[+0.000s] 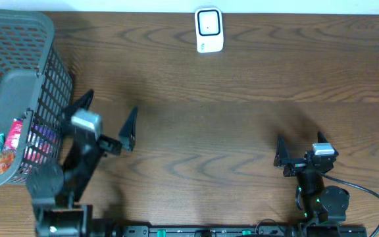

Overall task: Scan the item barcode
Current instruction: 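Open the left gripper and reach it into the grey basket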

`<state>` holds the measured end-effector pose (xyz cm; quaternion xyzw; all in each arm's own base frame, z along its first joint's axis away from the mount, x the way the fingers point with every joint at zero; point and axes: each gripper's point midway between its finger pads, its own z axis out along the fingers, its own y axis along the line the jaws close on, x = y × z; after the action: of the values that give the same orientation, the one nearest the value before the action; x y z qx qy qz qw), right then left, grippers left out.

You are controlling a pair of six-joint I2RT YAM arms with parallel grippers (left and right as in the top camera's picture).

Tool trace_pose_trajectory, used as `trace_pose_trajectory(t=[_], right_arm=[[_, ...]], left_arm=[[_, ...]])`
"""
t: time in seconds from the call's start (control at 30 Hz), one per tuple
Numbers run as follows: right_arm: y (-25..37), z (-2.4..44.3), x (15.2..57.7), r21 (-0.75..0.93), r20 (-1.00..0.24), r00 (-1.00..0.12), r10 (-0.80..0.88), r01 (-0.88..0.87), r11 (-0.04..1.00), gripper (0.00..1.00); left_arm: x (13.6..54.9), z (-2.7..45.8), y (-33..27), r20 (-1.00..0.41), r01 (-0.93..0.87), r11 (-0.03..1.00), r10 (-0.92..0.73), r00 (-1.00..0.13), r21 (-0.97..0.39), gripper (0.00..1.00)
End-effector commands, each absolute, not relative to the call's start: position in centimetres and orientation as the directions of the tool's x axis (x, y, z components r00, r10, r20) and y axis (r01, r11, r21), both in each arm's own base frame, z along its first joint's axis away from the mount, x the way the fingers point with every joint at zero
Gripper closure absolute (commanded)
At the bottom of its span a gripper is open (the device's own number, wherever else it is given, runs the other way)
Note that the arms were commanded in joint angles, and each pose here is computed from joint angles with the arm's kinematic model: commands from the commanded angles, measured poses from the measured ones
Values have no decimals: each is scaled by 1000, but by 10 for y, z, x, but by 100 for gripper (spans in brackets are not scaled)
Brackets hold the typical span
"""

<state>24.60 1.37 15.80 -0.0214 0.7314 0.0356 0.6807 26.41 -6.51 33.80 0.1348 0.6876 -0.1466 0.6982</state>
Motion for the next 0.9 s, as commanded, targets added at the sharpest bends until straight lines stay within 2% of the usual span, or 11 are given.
trace_pose_trajectory(t=[0.0,0.07,0.13,0.4,0.6,0.7,0.8,0.87], right_arm=[[14,158,246,19,-997,-72,13,-77,997,1],[14,158,246,19,-997,-72,13,-77,997,1],[14,158,246,19,-997,-72,14,-77,997,1],[14,158,246,19,-997,-72,13,-77,997,1],[14,158,246,19,-997,-72,14,-77,997,1],[14,158,246,19,-997,-72,14,-77,997,1],[14,158,246,19,-997,-72,13,-77,997,1],[14,158,246,19,-997,-72,13,-77,997,1]], left_arm=[[271,364,-71,-999,428,903,-11,-53,-33,2],[267,366,-86,-994,510,858,-12,-111,-68,2],[266,369,-94,-993,556,828,-12,-116,-75,2],[266,395,-94,-1000,562,827,-3,2,-1,2],[277,422,-81,-1000,490,871,-19,17,-8,2],[292,435,-63,-998,381,923,-33,-46,-48,2],[311,434,-35,-981,210,973,-52,-187,-91,2],[319,427,-26,-956,158,984,-34,-291,-83,2]])
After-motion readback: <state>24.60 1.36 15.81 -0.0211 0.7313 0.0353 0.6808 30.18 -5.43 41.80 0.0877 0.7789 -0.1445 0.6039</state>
